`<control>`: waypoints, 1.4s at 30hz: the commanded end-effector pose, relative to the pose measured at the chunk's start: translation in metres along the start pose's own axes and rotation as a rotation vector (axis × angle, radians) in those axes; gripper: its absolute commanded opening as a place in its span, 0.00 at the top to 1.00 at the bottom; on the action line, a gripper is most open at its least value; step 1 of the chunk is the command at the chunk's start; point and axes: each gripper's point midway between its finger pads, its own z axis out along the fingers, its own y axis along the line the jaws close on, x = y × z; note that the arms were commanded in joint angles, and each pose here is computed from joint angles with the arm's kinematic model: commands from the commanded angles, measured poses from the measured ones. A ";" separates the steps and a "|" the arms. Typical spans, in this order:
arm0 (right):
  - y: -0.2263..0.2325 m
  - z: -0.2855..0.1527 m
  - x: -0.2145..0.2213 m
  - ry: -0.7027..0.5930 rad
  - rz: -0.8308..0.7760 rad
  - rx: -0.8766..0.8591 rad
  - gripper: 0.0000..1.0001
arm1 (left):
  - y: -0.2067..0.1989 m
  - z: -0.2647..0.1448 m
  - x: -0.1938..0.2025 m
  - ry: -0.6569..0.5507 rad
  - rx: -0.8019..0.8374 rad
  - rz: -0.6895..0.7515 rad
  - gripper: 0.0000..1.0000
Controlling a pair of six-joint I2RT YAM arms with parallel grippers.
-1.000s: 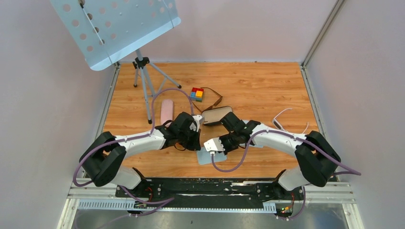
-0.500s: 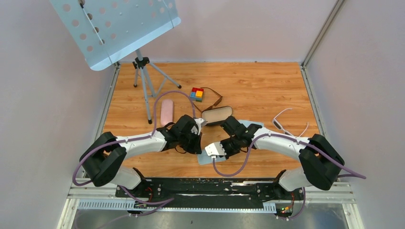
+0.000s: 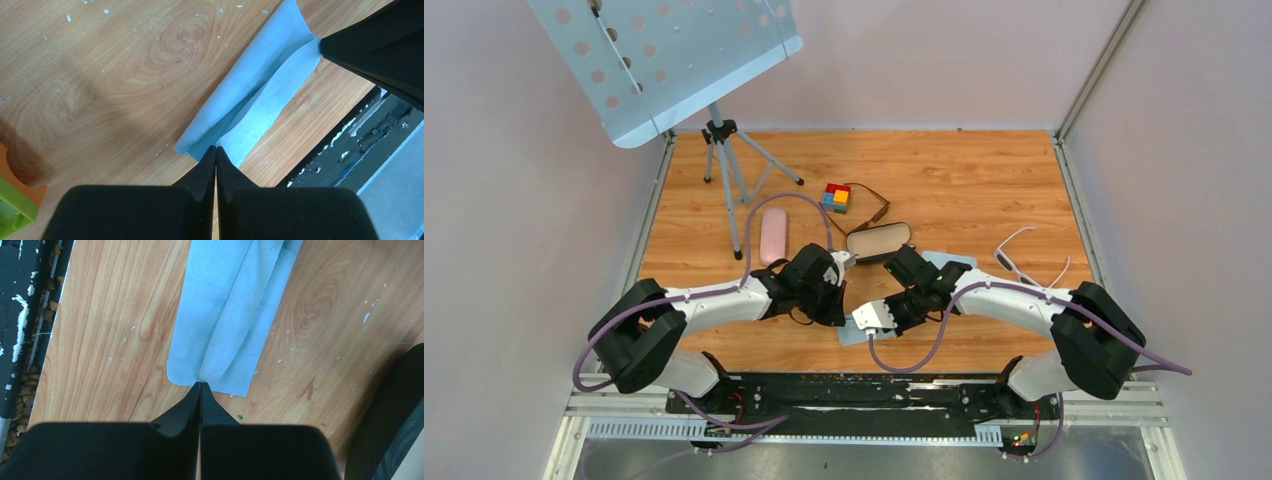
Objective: Organize the sunglasses
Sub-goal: Fold the glasses cleaning cloth at the center of the board.
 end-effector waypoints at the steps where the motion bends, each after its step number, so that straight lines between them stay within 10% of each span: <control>1: 0.014 -0.001 -0.002 0.005 0.005 -0.040 1.00 | -0.008 -0.006 0.001 -0.008 0.027 0.012 1.00; 42: 0.024 0.007 0.005 0.032 -0.012 -0.063 1.00 | -0.008 0.002 0.019 0.060 0.039 0.001 1.00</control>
